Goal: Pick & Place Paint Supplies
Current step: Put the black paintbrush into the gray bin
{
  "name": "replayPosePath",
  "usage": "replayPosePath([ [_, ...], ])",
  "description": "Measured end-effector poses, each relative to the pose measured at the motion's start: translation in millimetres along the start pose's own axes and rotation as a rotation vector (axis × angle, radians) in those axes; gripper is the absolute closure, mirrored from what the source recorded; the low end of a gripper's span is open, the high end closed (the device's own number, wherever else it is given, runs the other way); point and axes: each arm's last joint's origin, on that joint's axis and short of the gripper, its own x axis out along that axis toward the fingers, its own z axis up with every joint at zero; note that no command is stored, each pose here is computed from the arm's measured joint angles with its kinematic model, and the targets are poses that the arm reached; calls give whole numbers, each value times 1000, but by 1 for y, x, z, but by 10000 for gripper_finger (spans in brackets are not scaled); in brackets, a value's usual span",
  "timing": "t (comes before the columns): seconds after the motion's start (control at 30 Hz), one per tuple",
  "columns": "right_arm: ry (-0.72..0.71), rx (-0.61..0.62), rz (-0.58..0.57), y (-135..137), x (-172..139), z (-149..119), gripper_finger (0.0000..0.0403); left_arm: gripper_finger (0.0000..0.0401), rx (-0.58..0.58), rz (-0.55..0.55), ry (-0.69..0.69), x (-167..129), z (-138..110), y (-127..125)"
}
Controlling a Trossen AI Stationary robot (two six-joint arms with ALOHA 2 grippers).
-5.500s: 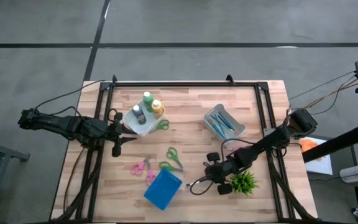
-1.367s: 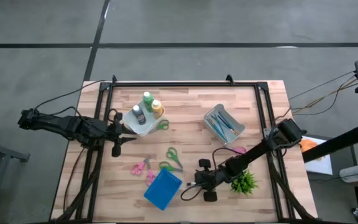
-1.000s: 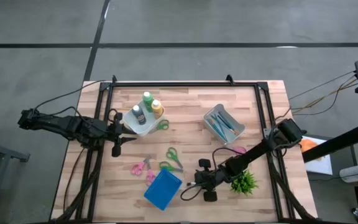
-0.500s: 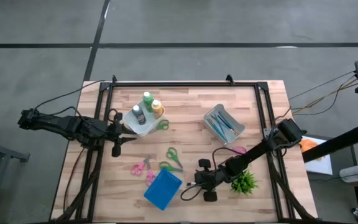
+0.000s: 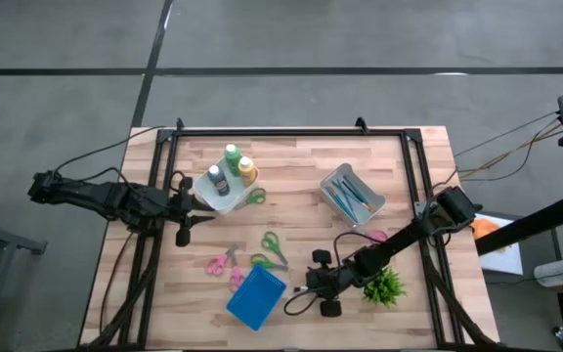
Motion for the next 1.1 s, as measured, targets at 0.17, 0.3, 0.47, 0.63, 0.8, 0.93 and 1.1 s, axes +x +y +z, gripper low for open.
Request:
replayPosePath([
  [0.17,-5,1,2,1,-1,2,345,293,0,0,0,0,0,0],
  [0.3,-2,0,1,1,-1,4,345,293,0,0,0,0,0,0],
  [0.47,-4,0,2,2,-2,4,345,293,0,0,0,0,0,0],
  [0.63,-8,1,4,2,-3,5,345,293,0,0,0,0,0,0],
  [0.8,-12,1,2,2,-5,6,345,293,0,0,0,0,0,0],
  [0.93,-13,-1,3,2,-7,7,345,293,0,0,0,0,0,0],
  [1.1,-8,-2,4,2,-9,7,345,293,0,0,0,0,0,0],
])
